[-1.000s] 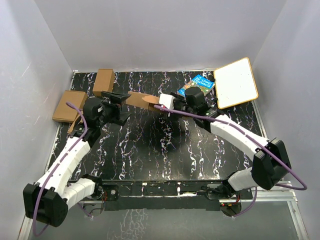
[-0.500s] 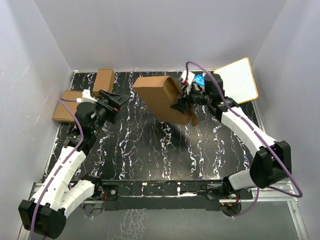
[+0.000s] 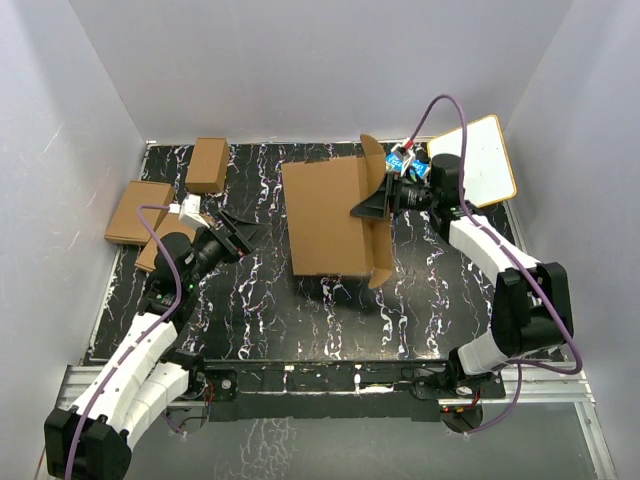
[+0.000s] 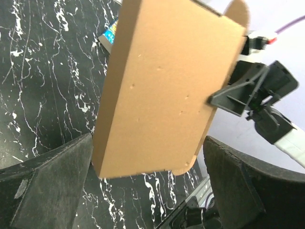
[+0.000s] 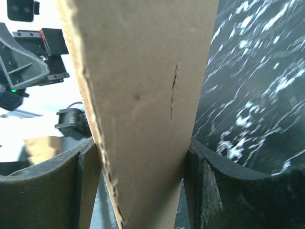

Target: Fold the paper box

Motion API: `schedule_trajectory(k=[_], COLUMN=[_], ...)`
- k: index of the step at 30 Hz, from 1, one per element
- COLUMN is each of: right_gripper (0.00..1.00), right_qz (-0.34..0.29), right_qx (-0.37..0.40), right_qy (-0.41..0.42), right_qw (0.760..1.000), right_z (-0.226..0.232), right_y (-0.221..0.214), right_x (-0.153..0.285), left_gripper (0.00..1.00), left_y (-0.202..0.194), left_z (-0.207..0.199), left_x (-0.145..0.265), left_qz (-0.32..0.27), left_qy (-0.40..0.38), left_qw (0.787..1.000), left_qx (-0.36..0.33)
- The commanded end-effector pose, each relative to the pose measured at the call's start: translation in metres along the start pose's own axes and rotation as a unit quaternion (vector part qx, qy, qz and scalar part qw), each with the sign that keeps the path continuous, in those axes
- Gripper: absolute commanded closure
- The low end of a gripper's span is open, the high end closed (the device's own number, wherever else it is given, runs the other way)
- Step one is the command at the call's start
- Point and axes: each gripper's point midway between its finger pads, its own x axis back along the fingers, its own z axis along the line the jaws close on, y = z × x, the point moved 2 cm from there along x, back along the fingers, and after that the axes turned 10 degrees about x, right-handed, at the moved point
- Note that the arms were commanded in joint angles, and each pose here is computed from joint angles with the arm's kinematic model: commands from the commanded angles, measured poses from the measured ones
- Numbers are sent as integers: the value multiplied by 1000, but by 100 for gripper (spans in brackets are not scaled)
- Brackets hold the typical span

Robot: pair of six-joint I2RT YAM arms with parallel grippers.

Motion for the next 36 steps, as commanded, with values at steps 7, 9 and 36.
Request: schedule_trajectory(k=[7,9,36], right_gripper=[55,54,2], right_qz=[-1,10,144], right_qx=[-189,-212,-155], right_qy=[38,35,-222], right_qw=[981,976,952], right_z=[-13,-23,-111], right_y=[-47,-59,-148], right_x=[-12,-17,5], left_gripper=[3,3,4], left_y=[-14,-17,-26], left_z=[10,19,58], left_x=[4,3,-8], left_qz=[29,35,72], left_qy=[-4,15,113], left_qw=[999,999,991], left_qx=[-15,-6,-2])
